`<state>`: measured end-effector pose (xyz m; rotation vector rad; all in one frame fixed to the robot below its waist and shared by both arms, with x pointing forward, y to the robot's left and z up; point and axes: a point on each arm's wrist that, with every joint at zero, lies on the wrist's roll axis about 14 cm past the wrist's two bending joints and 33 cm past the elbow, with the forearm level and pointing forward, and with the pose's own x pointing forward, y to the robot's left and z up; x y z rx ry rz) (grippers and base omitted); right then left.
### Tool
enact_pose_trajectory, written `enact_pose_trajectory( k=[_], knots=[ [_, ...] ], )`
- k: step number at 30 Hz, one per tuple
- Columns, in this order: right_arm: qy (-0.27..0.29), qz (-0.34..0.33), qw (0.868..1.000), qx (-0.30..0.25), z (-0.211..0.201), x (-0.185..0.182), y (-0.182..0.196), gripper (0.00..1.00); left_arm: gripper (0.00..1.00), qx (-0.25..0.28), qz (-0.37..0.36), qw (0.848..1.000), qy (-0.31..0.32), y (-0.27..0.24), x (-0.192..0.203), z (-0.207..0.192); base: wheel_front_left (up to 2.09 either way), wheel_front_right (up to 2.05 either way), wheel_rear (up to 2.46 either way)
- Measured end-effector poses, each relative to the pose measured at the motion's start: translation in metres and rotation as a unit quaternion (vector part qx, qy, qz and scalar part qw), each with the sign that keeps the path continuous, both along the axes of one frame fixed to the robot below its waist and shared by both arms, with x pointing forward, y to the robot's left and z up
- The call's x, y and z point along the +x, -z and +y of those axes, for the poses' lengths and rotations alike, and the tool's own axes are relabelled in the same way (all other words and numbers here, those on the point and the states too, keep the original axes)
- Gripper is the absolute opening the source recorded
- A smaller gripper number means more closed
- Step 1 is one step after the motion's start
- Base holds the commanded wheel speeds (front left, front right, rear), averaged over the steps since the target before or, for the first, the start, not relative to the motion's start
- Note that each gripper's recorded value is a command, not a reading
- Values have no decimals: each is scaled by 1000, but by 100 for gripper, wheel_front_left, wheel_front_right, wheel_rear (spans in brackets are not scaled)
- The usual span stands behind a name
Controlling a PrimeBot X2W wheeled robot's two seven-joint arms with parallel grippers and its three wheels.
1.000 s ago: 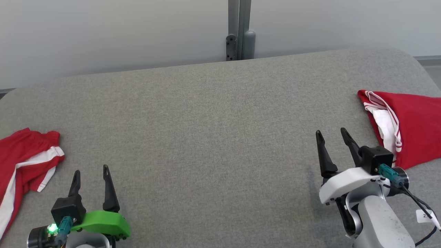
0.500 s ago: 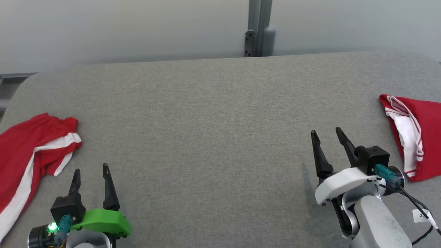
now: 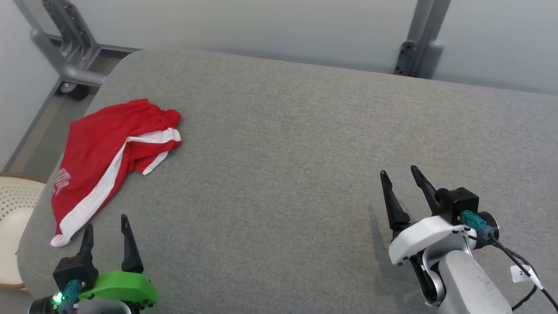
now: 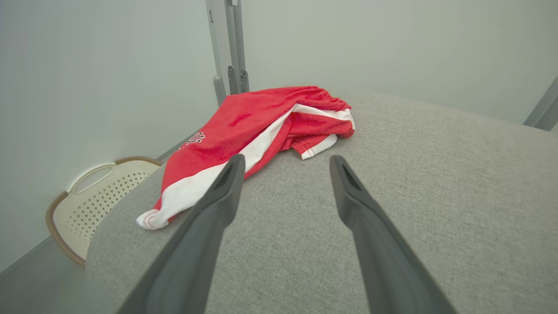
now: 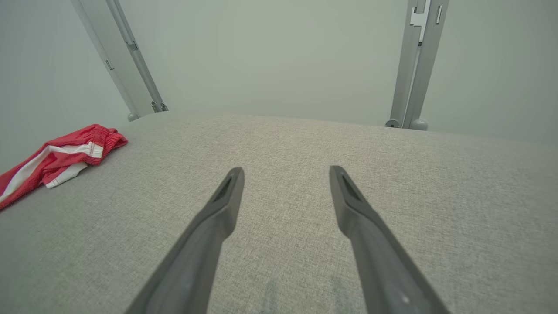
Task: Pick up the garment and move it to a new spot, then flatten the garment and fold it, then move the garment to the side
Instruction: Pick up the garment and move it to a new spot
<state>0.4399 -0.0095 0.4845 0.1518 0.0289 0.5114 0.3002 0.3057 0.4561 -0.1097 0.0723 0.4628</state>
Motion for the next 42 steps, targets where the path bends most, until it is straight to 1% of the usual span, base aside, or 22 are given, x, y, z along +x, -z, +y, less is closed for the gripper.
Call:
enact_pose_trajectory(
  k=[4, 9, 13, 17, 23, 26, 30, 34, 42],
  knots=[
    [-45, 1, 999, 4, 34, -3, 0, 100, 100, -1, 10, 999, -46, 5, -30, 21, 0, 0, 0],
    [-80, 4, 997, 6, 61, -5, 3, 100, 100, -1, 14, 996, -85, 6, -54, 38, 0, 0, 0],
    [-99, 9, 995, 7, 74, -6, 8, 100, 100, -1, 20, 994, -103, 8, -62, 45, 0, 0, 0],
    [-99, 9, 995, 2, 74, -3, 11, 100, 100, -3, 35, 994, -101, 15, -59, 44, 0, 0, 0],
    [-85, 5, 996, -7, 63, 8, 16, 100, 100, -14, 35, 995, -87, 19, -34, 51, 0, 0, 0],
    [-74, 5, 997, -9, 55, 15, 19, 100, 100, -36, 29, 996, -82, 22, -18, 53, 0, 0, 0],
    [-55, 2, 998, -10, 40, 29, 22, 100, 100, -46, 33, 996, -74, 28, 7, 57, 0, 0, 0],
    [-44, 3, 999, -14, 28, 39, 30, 100, 100, -47, 39, 996, -65, 32, 32, 60, 0, 0, 0],
    [-14, 3, 1000, -16, 1, 55, 39, 100, 100, -38, 79, 995, -36, 53, 78, 63, 0, 0, 0]
  ],
)
